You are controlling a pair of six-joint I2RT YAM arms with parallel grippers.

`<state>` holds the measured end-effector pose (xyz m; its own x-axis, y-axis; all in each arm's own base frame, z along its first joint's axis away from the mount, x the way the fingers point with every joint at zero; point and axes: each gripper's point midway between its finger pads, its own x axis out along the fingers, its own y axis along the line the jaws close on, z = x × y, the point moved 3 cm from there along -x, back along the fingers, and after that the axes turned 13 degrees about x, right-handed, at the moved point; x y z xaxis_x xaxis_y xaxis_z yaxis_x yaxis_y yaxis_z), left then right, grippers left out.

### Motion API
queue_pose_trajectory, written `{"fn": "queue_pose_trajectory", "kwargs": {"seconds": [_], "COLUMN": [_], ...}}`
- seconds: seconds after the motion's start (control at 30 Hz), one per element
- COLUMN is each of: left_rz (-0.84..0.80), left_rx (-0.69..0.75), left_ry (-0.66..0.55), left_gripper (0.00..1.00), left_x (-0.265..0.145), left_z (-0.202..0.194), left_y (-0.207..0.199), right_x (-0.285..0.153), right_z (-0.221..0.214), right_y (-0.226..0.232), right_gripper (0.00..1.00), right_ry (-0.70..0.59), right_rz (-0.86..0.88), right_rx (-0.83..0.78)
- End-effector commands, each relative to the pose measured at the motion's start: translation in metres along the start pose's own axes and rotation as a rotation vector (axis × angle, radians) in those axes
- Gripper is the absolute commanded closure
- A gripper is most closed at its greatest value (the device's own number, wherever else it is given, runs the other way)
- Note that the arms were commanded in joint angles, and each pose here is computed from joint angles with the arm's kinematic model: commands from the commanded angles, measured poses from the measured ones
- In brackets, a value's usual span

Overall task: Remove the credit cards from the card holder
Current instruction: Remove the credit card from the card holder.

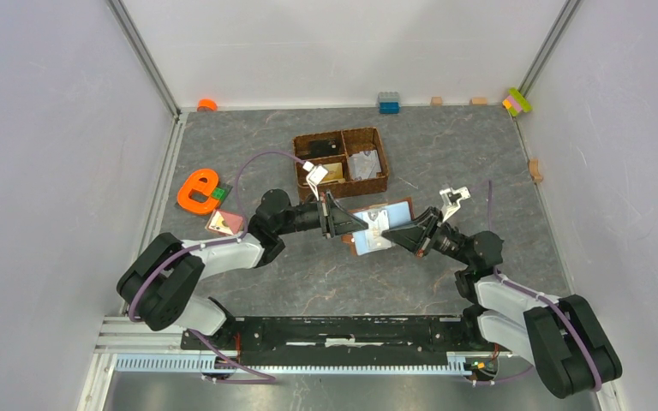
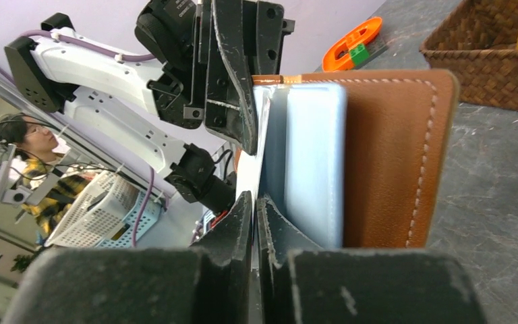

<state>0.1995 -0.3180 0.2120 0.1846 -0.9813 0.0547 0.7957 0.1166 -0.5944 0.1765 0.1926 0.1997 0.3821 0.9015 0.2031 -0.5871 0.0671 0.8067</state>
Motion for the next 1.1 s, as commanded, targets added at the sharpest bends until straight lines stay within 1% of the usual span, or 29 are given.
{"fn": "queue_pose_trajectory", "kwargs": {"seconds": [0.0, 0.07, 0.1, 0.57, 0.87, 0.93, 1.03, 1.07], "left_rz": [-0.013, 0.001, 0.005, 0.030, 0.040, 0.039, 0.039, 0.041], "left_rx": [0.082, 0.081, 0.083, 0.083, 0.082, 0.082, 0.083, 0.082], "left_ry": [-0.031, -0.026, -0.028, -0.044, -0.051, -0.050, -0.055, -0.055], "left_gripper": [0.98, 0.98, 0.98, 0.98, 0.98, 0.98, 0.98, 0.98], "left_x": [0.005, 0.005, 0.004, -0.001, -0.003, -0.003, -0.003, -0.004], "left_z": [0.017, 0.016, 0.016, 0.019, 0.021, 0.020, 0.021, 0.021], "left_y": [-0.007, -0.005, -0.005, -0.001, 0.001, 0.001, 0.001, 0.001], "right_x": [0.004, 0.004, 0.004, 0.001, 0.000, -0.001, -0.003, -0.004], "right_z": [0.006, 0.006, 0.006, 0.010, 0.013, 0.014, 0.016, 0.017], "right_y": [0.017, 0.018, 0.018, 0.019, 0.017, 0.017, 0.014, 0.011], "right_gripper": [0.84, 0.80, 0.80, 0.85, 0.86, 0.89, 0.99, 1.00], "right_ry": [0.005, 0.007, 0.008, -0.016, -0.028, -0.031, -0.044, -0.052], "right_rz": [0.076, 0.080, 0.078, 0.073, 0.057, 0.054, 0.039, 0.024], "right_rx": [-0.083, -0.086, -0.085, -0.104, -0.115, -0.114, -0.115, -0.114]}}
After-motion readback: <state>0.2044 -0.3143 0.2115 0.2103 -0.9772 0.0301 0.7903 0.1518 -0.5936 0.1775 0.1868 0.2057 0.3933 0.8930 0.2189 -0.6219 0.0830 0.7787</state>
